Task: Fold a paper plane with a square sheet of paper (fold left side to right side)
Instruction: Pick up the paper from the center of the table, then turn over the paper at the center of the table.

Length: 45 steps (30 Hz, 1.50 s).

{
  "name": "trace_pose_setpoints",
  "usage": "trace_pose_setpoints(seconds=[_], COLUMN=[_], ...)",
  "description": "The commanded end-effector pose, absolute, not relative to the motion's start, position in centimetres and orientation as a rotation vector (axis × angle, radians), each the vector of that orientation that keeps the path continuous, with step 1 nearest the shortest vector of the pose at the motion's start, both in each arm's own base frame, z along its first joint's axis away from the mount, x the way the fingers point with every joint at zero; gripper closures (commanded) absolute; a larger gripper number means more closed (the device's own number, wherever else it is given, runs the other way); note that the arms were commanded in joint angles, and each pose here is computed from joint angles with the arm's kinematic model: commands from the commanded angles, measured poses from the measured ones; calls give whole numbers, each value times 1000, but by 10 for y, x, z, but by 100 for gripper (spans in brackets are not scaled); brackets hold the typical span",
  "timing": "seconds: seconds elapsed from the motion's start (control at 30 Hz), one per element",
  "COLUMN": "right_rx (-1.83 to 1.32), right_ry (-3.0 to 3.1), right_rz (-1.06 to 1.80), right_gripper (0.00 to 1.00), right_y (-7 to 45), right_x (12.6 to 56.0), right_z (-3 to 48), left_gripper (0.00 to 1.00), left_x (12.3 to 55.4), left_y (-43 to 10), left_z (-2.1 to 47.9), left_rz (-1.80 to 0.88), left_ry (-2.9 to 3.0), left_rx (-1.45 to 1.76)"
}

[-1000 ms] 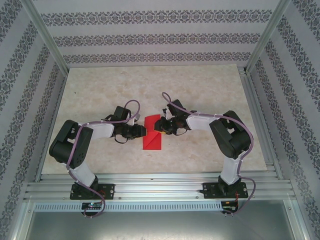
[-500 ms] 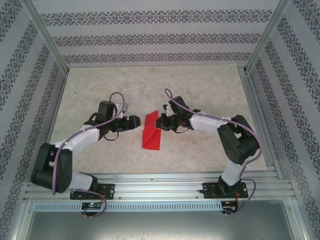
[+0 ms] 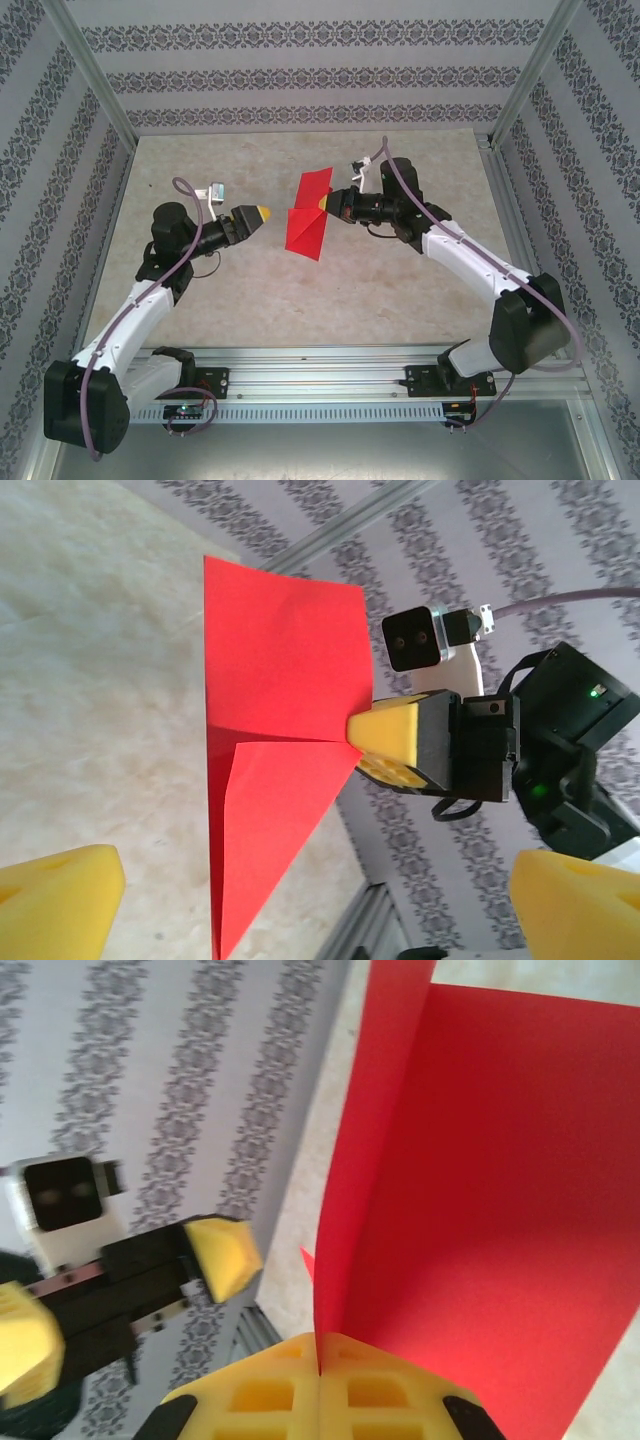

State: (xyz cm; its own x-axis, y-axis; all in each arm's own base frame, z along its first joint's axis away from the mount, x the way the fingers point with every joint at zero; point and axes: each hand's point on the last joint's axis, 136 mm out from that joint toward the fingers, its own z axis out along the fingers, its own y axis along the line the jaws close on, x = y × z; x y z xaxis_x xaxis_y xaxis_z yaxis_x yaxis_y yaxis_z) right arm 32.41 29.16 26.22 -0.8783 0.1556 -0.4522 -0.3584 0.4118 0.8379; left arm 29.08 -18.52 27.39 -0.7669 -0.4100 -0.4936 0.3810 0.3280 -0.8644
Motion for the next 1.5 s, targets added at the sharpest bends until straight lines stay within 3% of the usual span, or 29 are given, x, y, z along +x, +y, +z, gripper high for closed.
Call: trace_pose_setpoints(seconds=[0.0,0.33,0.53,0.8,0.93,1.07,1.27,1.47], right_rx=[-270,-338,-304,-282,-252,-145,150,278], right_ry=[2037,1918,1924,1948,1984,2101,2390,2449], right_rz=[1610,1753,1737,1709,1624,1375,562,304], right_gripper=[100,100,98,95,82,69,61,58], right_y=[298,313,308,303,293,260,143,86], right_x=[312,292,295,298,303,317,326,308], right_z=[321,359,353,343,334,308,237,205], left_gripper=[0,3,40,79,95,100,100,100], left_x=[282,274,274,273,274,274,277,284], left_y=[-196,-237,-242,-243,-243,-239,-207,-186], left_z=[319,333,334,331,317,273,194,159], left_rz=[-1669,-1808,-1824,-1812,-1719,-1293,-397,370], left_ry=[1771,1754,1745,1763,1843,2091,2474,2561], left_rx=[68,193,196,197,202,260,388,496])
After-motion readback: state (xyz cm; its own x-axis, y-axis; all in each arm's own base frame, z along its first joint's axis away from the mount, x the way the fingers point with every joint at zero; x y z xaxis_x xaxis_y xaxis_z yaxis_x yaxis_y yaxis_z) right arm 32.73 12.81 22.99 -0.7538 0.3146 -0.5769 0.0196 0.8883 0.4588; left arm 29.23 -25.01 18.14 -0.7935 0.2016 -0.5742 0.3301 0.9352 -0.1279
